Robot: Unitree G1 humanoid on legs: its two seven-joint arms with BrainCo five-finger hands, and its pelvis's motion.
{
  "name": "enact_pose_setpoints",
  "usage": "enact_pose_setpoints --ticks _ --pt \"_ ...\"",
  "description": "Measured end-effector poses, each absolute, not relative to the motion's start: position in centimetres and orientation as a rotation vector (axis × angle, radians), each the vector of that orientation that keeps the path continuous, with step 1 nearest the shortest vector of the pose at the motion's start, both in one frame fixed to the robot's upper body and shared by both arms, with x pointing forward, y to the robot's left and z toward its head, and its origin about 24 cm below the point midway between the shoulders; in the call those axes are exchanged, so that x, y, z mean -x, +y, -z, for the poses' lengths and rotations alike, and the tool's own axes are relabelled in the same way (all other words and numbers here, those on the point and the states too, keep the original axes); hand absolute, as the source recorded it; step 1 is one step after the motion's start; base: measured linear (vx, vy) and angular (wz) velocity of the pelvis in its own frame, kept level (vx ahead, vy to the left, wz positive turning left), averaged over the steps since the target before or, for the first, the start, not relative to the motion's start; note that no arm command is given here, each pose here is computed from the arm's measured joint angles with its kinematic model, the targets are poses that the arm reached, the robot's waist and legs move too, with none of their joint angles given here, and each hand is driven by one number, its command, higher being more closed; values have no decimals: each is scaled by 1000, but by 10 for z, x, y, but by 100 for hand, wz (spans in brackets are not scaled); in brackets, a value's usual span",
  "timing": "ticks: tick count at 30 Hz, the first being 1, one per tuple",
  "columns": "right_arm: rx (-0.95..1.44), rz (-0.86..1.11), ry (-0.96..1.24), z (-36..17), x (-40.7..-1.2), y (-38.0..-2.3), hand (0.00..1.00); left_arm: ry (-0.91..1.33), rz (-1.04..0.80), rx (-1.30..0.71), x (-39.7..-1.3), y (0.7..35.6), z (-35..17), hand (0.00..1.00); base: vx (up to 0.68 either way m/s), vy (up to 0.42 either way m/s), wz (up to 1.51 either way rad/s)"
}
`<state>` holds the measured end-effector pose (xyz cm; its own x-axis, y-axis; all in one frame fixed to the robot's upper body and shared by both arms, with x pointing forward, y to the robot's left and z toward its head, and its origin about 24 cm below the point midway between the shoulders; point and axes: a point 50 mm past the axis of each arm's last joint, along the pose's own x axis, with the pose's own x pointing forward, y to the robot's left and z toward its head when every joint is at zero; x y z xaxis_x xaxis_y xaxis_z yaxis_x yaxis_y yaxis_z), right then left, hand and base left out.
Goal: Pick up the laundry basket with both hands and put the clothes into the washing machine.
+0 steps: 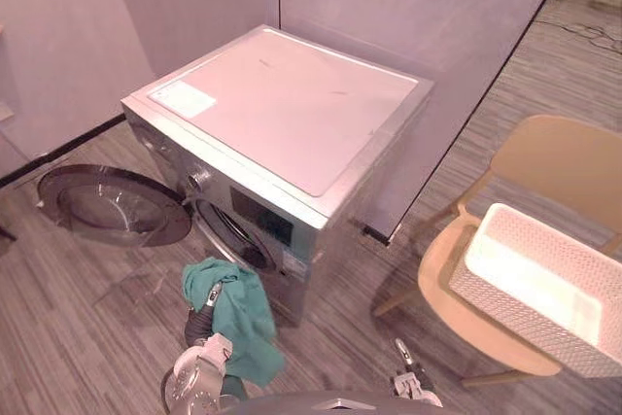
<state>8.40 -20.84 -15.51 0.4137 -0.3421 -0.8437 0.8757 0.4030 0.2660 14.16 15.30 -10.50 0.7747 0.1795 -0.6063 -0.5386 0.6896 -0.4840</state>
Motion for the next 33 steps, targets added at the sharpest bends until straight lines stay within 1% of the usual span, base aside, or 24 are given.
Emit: enact_pose_setpoints --ticks 1,3,5,8,12,15,18,21,25,28,33 --pt "-817 887 852 161 -78 -199 0 580 -439 669 -140 163 110 100 460 756 -47" --pt "-869 901 872 164 -80 -188 0 575 -449 641 -142 173 110 100 435 785 -29" --pt "-878 906 855 163 -83 -189 0 563 -408 623 -150 171 106 100 289 519 -32" --pt "-892 889 790 157 -97 -194 0 542 -288 513 -167 168 99 100 245 534 -75" --pt "-887 844 757 152 -111 -195 0 516 -278 456 -175 177 94 100 141 322 -99" --pt "-882 783 754 150 -117 -187 0 528 -295 477 -171 173 97 100 33 129 -93" --pt "-861 693 726 145 -124 -183 0 571 -294 522 -167 157 104 100 -31 26 -73" --pt "-856 698 718 144 -124 -186 0 598 -262 536 -171 145 107 100 -98 -59 -6" --pt "-822 725 735 146 -113 -197 0 623 -242 543 -166 137 109 100 -91 -89 9" --pt "-818 721 740 147 -111 -196 0 621 -208 544 -169 131 107 100 -58 0 27" --pt "-804 678 727 143 -112 -193 0 514 -170 559 -171 130 86 100 -138 62 26"
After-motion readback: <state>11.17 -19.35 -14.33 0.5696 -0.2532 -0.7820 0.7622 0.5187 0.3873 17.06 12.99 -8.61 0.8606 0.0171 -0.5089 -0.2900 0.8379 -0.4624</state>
